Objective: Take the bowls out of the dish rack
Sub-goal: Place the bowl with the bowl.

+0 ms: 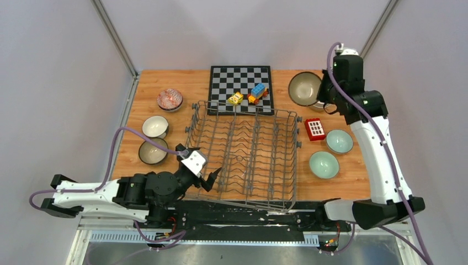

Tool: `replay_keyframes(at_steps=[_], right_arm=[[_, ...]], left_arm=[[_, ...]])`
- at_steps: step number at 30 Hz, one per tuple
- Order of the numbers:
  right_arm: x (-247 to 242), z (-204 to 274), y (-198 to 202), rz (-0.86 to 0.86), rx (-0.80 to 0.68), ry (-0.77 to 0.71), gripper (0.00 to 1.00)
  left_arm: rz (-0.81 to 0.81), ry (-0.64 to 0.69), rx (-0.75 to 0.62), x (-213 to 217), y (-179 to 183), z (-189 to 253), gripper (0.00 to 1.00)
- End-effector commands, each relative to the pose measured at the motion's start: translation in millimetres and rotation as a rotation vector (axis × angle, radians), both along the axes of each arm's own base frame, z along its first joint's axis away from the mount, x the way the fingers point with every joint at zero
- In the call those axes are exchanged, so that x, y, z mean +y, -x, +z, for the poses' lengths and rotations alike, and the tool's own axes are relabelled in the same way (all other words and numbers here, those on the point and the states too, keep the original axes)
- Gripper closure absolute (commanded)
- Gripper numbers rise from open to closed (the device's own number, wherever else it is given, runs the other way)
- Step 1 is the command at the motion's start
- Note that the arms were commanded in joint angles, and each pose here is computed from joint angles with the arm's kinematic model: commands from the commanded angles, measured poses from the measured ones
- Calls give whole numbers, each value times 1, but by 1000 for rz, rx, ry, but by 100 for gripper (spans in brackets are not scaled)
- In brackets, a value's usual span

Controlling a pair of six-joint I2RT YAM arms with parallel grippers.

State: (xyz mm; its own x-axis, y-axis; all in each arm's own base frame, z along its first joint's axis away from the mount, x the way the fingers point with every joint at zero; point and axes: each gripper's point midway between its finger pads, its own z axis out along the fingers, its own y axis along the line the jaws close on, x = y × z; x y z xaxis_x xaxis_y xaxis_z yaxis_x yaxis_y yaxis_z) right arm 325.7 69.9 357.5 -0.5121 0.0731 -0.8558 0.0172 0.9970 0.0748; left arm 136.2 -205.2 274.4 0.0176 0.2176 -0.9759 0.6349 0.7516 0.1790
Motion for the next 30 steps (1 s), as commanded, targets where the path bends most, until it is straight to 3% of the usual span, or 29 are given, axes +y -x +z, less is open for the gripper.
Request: replay_keyframes(at_steps=[1, 7, 11, 18, 23, 30], right_arm=[[-14, 4, -52, -159, -101, -249, 100], [-24, -29, -106, -247, -57, -266, 100], [-33, -53, -134, -278, -15, -358, 100], [-23, -95, -162, -260, 83, -416, 100], [-46, -96, -143, -345, 63, -404, 100], [-94, -85, -65, -476, -17, -434, 100]], left_arm=[[129, 138, 77, 12, -8, -6, 0], [209, 195, 136, 25, -11, -24, 0], [235, 211, 165, 30, -11, -33, 0], [260, 189, 159, 28, -13, -47, 0], [260, 161, 167, 23, -12, -50, 0], [277, 170, 200, 23, -10, -61, 0]])
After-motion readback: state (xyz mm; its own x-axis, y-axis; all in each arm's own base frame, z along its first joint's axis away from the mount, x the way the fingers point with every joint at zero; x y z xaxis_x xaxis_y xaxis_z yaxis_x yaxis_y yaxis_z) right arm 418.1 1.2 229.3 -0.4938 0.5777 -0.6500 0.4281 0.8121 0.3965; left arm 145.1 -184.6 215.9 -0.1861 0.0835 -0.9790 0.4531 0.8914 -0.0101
